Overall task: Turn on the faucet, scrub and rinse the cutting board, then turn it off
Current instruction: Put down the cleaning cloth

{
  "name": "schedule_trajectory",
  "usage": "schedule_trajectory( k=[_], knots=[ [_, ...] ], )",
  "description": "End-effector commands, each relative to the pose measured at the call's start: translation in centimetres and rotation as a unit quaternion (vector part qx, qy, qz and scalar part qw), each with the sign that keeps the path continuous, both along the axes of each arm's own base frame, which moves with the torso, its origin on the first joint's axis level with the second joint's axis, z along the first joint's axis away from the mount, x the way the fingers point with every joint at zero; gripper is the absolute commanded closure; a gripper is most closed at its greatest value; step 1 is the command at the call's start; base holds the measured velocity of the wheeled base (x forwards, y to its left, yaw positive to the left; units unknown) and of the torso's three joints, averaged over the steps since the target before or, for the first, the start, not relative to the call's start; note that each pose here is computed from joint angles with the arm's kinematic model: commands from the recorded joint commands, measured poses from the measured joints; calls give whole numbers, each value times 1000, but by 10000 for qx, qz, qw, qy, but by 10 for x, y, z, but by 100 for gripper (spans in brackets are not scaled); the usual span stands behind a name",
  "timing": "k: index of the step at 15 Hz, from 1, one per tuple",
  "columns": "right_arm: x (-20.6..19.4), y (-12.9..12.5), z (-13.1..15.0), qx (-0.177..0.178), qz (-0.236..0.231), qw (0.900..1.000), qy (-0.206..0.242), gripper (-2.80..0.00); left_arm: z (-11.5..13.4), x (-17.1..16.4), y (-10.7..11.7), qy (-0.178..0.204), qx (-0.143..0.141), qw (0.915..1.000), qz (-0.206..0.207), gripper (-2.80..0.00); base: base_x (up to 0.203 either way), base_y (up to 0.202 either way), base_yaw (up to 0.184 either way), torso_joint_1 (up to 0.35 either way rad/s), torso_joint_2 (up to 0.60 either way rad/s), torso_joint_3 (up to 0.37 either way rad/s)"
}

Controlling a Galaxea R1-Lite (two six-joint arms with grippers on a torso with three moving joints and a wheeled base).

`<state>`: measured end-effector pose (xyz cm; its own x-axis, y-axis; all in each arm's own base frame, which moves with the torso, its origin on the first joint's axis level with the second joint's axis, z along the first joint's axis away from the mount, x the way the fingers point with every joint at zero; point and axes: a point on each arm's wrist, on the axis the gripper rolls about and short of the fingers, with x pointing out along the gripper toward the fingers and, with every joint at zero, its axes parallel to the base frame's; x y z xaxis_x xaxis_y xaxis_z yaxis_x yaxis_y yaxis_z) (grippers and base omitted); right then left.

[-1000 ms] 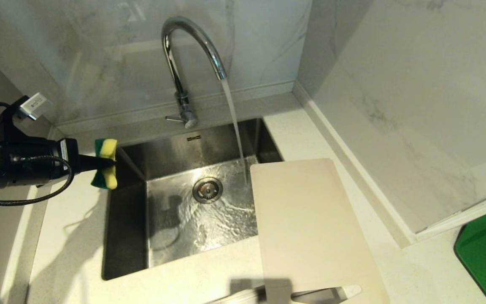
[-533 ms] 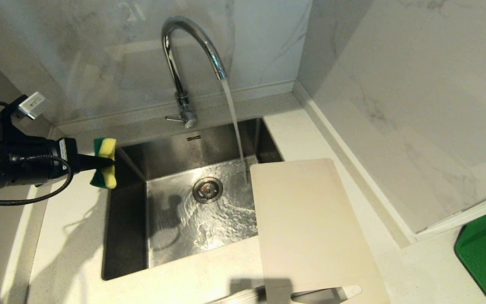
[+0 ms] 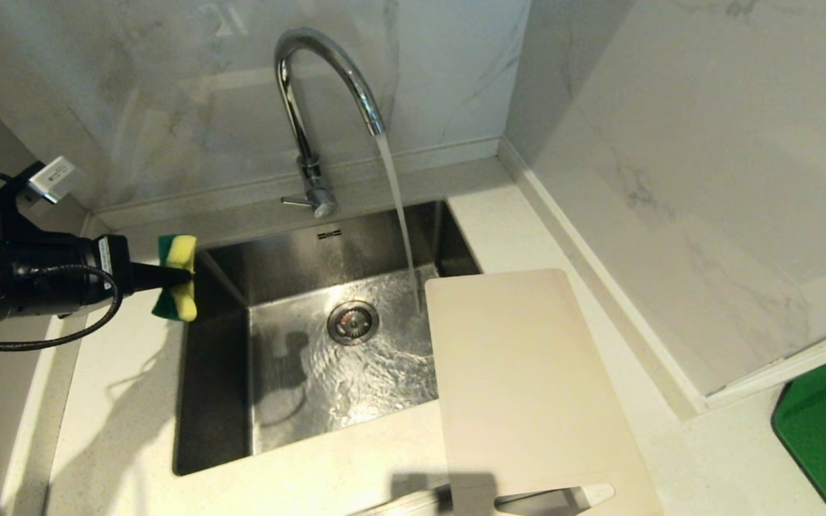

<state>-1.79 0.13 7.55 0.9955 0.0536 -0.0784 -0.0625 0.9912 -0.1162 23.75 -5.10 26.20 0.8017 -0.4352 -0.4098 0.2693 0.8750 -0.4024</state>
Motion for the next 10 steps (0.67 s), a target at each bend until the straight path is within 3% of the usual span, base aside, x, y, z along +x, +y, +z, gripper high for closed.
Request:
schedule_trajectory(
  k=[1,4,7,10],
  knots=[
    [-5,0,-2,15,1,9995,-316,0,-2,1,0,42,-8,10000,-2,0,0,0,0,0,0,0],
    [-5,0,-2,23,5,9995,-315,0,-6,3,0,171,98,9998,81,0,0,0,0,0,0,0],
    [-5,0,-2,38,0,9995,-314,0,-20,6,8,577,720,9948,420,0,0,0,0,0,0,0],
    [-5,0,-2,38,6,9995,-314,0,-32,14,22,842,1006,9898,549,0,0,0,0,0,0,0]
  ],
)
